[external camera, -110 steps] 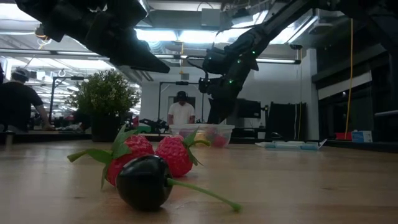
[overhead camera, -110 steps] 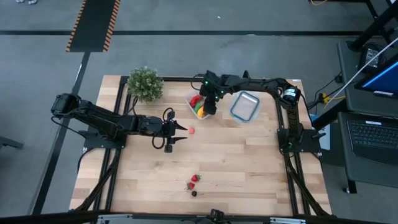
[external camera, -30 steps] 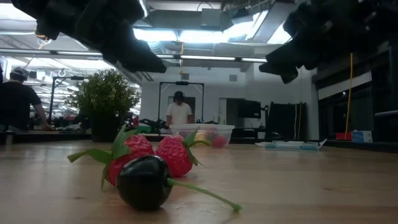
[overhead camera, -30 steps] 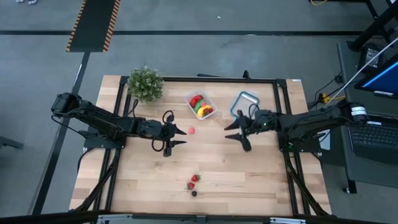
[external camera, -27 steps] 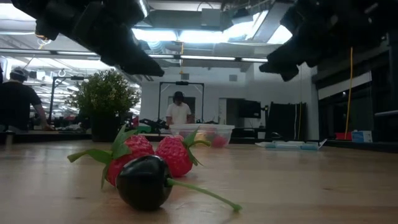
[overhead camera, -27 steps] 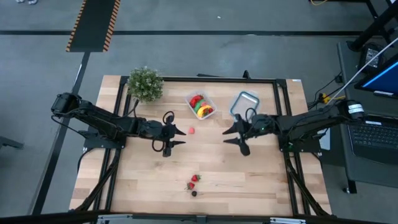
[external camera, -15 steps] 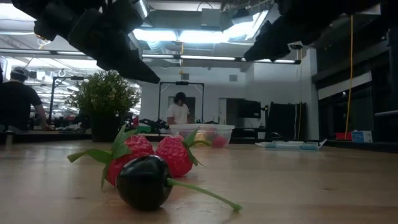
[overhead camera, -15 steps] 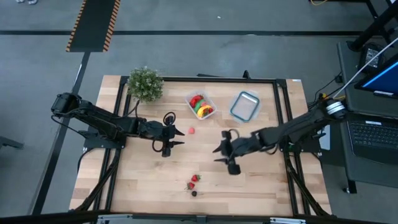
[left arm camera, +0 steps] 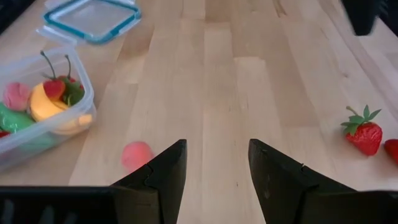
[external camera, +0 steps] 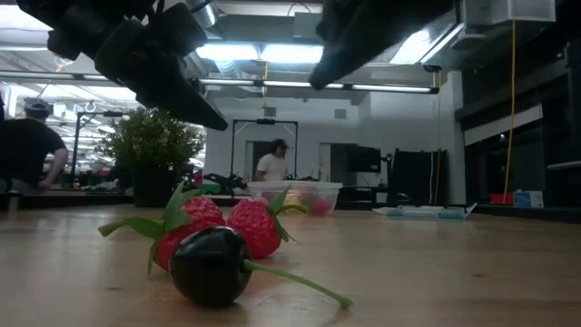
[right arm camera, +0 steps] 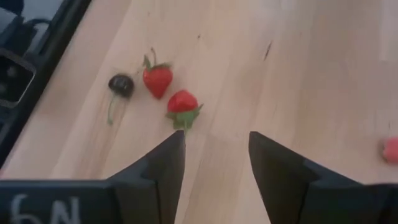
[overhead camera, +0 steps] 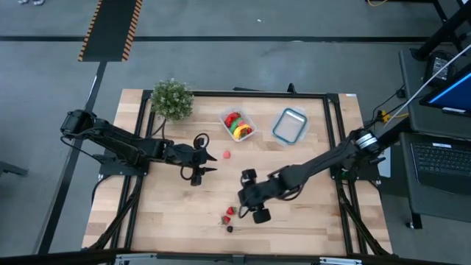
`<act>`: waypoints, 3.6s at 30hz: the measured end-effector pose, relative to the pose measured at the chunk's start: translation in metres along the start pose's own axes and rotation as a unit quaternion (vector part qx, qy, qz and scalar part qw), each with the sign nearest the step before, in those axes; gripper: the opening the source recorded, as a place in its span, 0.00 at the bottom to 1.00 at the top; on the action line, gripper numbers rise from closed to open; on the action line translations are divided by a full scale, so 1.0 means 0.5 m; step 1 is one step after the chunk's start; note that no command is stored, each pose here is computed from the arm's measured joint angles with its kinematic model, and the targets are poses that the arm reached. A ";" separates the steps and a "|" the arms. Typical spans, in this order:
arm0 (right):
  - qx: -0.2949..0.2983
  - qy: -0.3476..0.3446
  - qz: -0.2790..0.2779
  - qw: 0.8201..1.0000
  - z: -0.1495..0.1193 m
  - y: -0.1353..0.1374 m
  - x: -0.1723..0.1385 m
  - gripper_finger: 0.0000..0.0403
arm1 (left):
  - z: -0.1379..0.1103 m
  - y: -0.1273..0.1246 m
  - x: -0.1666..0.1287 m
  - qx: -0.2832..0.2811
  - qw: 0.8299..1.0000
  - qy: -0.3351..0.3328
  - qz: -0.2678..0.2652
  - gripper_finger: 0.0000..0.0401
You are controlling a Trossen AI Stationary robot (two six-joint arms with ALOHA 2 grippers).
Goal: Pick and placing Produce into tupperware
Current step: Put the top red strawberry into the transparent container
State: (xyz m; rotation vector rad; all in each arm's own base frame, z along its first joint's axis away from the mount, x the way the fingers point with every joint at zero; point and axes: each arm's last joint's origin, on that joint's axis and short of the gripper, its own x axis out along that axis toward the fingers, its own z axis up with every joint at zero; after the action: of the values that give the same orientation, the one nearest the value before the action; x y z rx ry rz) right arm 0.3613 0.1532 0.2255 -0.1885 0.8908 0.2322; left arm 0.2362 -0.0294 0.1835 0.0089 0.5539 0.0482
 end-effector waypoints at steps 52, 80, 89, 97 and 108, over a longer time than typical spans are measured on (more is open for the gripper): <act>-0.098 0.080 0.047 0.991 0.070 0.043 0.172 0.62 | -0.004 0.000 0.000 -0.009 1.000 0.011 0.001 0.41; -0.095 0.123 0.040 0.987 0.046 0.027 0.232 0.61 | -0.005 0.000 0.000 -0.010 1.000 0.012 0.001 0.41; -0.095 0.131 0.040 0.986 0.043 0.025 0.232 0.43 | -0.005 0.000 0.000 -0.010 1.000 0.012 0.001 0.41; -0.091 0.135 0.039 0.986 0.042 0.019 0.231 0.32 | -0.004 0.000 0.000 -0.010 1.000 0.011 0.001 0.41; -0.068 0.160 0.032 0.984 0.040 -0.005 0.215 0.32 | -0.004 0.000 0.000 -0.010 1.000 0.011 0.001 0.41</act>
State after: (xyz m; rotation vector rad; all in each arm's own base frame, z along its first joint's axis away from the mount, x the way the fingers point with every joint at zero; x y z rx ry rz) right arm 0.4421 0.1689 0.1532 -0.3304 1.2029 0.3277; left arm 0.2350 -0.0293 0.1817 -0.0109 0.5761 0.0559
